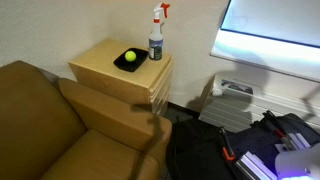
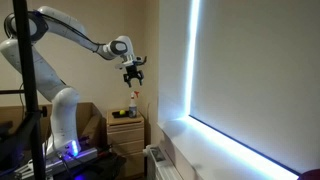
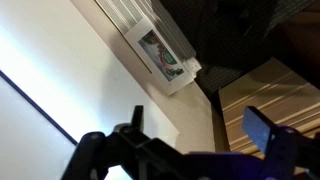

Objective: Pull out the nightstand shelf

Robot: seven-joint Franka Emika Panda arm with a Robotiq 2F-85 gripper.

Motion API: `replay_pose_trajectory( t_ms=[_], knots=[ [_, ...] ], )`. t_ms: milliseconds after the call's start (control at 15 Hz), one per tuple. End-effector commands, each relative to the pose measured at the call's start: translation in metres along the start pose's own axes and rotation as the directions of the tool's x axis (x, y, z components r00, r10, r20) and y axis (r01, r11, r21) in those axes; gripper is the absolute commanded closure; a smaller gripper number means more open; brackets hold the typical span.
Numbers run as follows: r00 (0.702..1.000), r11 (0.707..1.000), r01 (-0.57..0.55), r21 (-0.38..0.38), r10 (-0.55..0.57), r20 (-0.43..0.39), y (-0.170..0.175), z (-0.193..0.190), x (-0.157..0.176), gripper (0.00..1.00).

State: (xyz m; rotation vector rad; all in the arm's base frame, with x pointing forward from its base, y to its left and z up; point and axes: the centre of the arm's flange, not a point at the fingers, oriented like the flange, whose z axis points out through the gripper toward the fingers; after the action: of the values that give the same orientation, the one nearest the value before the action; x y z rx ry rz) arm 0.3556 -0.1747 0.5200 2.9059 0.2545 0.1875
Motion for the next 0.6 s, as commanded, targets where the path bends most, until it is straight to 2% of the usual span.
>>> replay_pose_trajectory(
  t_ms=[0,200,333,467,533],
  knots=[
    [1.0,1.0,0.0,0.0,0.0,0.0,0.0,0.0,0.0,0.0],
    [0.997,0.997,0.065,0.032,-0.067,0.043,-0.041,0.032,0.0,0.0],
    [0.984,0.986,0.136,0.095,-0.146,0.099,-0.074,0.049,0.013,0.0],
    [0.966,0.967,0.215,0.136,-0.231,0.117,-0.099,0.031,0.032,0.0],
    [0.966,0.967,0.236,0.101,-0.244,0.08,-0.103,0.004,0.043,0.0]
  ],
)
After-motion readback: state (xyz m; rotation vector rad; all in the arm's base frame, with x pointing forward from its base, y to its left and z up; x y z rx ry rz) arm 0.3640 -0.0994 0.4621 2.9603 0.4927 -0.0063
